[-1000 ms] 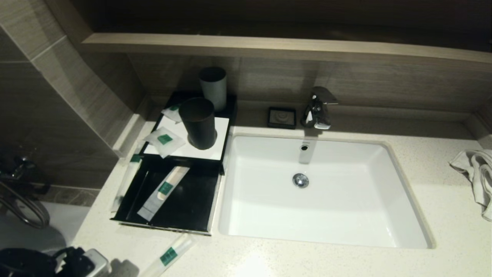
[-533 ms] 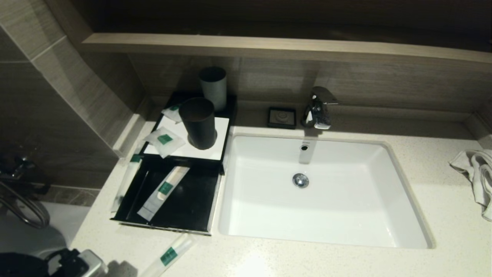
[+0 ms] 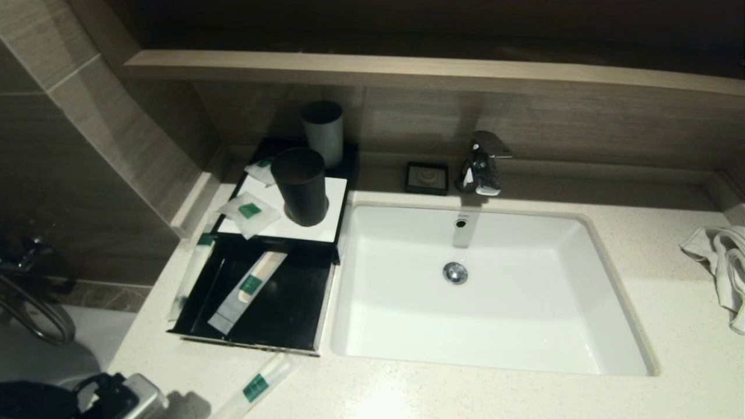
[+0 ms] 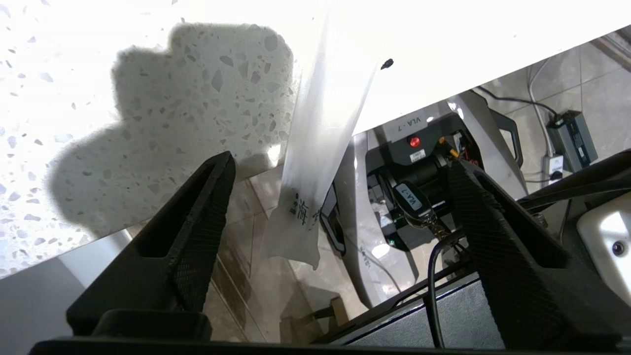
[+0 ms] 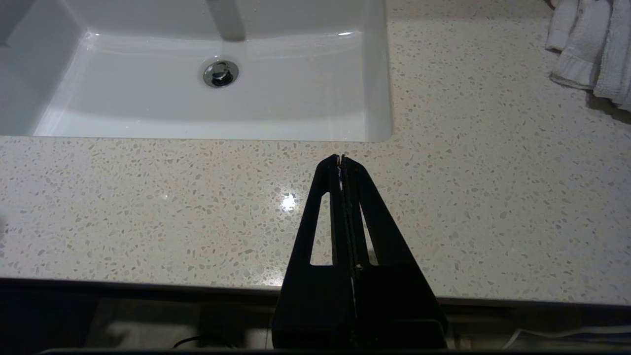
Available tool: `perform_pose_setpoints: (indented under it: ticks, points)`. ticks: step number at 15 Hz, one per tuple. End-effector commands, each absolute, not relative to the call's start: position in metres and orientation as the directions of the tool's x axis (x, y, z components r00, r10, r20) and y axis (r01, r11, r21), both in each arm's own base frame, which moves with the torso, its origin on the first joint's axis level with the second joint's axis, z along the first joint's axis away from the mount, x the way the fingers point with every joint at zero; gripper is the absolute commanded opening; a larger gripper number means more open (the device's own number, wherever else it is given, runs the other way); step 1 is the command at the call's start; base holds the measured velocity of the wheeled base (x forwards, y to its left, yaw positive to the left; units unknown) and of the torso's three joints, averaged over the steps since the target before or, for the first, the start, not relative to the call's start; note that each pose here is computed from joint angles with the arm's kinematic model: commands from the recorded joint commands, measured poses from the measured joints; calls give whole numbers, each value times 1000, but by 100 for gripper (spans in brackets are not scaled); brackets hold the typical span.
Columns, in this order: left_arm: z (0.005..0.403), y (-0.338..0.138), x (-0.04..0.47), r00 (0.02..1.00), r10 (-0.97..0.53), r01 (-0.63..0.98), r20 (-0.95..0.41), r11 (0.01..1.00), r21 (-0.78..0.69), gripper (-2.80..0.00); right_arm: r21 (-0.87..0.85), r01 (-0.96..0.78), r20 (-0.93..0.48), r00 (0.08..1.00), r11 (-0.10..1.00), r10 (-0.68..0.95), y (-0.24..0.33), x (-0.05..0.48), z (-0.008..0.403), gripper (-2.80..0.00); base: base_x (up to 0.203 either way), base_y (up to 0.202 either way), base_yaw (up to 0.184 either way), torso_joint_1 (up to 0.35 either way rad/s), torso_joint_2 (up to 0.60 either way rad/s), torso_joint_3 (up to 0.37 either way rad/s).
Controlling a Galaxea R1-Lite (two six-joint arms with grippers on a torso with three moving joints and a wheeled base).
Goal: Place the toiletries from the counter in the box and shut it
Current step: Pick up the bathroom toiletry
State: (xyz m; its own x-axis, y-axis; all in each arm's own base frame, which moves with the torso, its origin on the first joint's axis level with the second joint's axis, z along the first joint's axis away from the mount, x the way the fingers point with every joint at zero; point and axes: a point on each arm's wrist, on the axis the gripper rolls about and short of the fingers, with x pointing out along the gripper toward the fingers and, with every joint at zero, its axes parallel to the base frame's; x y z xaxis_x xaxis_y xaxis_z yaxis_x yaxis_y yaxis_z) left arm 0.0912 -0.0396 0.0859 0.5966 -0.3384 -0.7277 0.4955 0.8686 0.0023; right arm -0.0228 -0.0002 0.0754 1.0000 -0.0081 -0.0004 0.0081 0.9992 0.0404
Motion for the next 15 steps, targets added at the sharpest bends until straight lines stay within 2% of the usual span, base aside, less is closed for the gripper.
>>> perform_pose_setpoints:
  ticks: [1,15]
  points:
    - [83,-41,95,582,-334,498,-741,867,1,0,40,8,-2,1000,999,-8,0,-23,75,-280,0,0,0,0,0,0]
    - [77,-43,100,569,-317,519,-759,854,33,0,41,8,-2,1000,999,-8,0,-23,75,-280,0,0,0,0,0,0]
